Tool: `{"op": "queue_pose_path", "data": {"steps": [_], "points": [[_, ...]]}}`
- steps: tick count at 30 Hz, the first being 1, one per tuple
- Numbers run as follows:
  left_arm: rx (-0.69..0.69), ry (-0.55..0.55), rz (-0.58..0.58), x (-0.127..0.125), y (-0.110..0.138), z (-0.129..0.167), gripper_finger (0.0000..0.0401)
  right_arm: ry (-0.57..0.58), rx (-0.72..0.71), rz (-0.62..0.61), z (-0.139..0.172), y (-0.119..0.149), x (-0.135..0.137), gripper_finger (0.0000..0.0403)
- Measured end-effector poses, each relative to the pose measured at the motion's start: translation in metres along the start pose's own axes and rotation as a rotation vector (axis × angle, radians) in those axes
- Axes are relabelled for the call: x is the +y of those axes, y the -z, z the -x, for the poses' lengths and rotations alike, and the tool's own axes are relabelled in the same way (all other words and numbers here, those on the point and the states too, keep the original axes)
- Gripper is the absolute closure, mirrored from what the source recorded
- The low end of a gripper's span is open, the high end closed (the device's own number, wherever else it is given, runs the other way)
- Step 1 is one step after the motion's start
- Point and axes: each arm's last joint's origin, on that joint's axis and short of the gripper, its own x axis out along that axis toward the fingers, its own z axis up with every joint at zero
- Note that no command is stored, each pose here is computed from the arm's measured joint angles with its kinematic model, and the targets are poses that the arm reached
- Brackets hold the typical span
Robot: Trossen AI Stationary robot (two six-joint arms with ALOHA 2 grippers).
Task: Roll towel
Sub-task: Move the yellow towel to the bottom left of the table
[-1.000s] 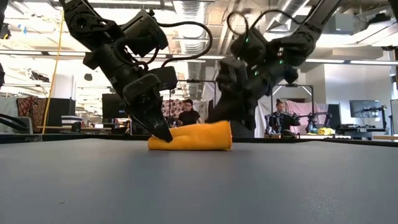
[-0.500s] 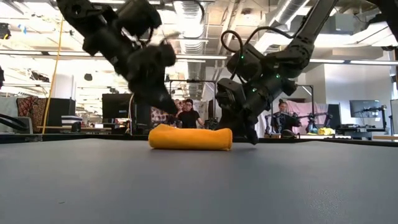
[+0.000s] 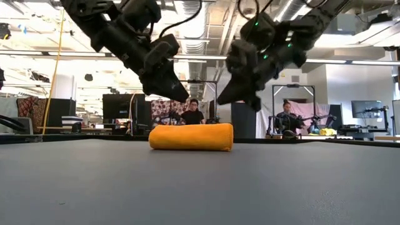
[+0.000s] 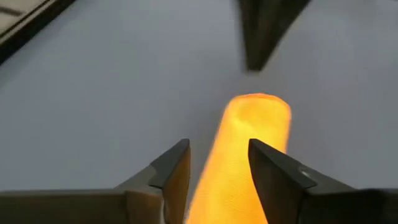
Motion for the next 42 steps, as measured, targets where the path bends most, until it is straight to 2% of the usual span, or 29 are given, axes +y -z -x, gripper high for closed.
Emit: {"op": "queue_pose_path", "data": {"steps": [5,11,14,16,25,32,37,42], "points": [[0.007,0.046,-0.021,0.010,-0.020,-0.010,0.0230,-0.010,0.029,0.000,0.021,-0.001,0.014,0.0378],[0.284,0.099,-0.094,0.011,-0.028,-0.045,0.0227,-0.035,0.101,0.036,0.043,0.010,0.042,0.0378],[0.351,0.072,-0.102,0.012,-0.033,-0.058,0.0227,-0.022,0.123,0.051,0.049,0.018,0.055,0.0378],[0.349,0.084,-0.110,0.012,-0.037,-0.065,0.0227,0.003,0.141,0.063,0.052,0.024,0.061,0.0378],[0.443,0.138,-0.172,0.013,-0.020,-0.078,0.0227,0.049,0.187,0.080,0.049,0.043,0.080,0.0378],[0.524,0.120,-0.117,0.013,0.002,-0.096,0.0227,0.042,0.224,0.084,0.047,0.051,0.087,0.0378],[0.551,0.122,-0.102,0.013,0.004,-0.095,0.0227,0.034,0.225,0.090,0.047,0.053,0.090,0.0378],[0.653,0.129,-0.007,0.011,0.012,-0.090,0.0239,0.034,0.225,0.092,0.047,0.053,0.091,0.0378]]}}
